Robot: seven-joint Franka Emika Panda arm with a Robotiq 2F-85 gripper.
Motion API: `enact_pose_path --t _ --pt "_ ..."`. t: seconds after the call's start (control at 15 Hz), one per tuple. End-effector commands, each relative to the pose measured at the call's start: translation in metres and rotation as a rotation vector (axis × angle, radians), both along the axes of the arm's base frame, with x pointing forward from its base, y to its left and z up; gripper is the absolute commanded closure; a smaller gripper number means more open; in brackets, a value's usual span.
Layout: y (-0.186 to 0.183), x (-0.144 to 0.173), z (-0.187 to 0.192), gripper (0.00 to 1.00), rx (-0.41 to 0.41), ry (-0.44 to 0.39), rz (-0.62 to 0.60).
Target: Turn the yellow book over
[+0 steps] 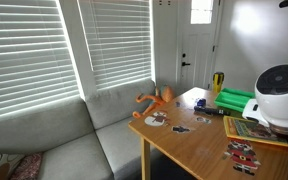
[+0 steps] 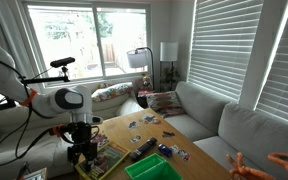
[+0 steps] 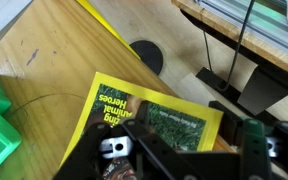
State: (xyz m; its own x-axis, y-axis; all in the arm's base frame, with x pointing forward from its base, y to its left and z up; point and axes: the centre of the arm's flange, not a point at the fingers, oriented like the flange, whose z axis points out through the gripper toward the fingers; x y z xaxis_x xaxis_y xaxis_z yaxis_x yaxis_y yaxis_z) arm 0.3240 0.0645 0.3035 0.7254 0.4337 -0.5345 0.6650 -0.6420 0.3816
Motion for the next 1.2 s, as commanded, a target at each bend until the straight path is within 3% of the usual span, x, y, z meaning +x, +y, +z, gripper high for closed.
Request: enact_pose_path --t 0.0,0.33,0.8,1.13 --pt "0.001 0.006 -0.009 0.66 0.000 0.020 0.007" --pt "0.000 0.004 -0.002 0.99 -0.006 0.061 -0.040" --pt "0.013 0.021 0.034 1.00 0.051 0.005 -0.058" --pt "0.026 0.038 0.069 1.00 0.231 -0.045 -0.095"
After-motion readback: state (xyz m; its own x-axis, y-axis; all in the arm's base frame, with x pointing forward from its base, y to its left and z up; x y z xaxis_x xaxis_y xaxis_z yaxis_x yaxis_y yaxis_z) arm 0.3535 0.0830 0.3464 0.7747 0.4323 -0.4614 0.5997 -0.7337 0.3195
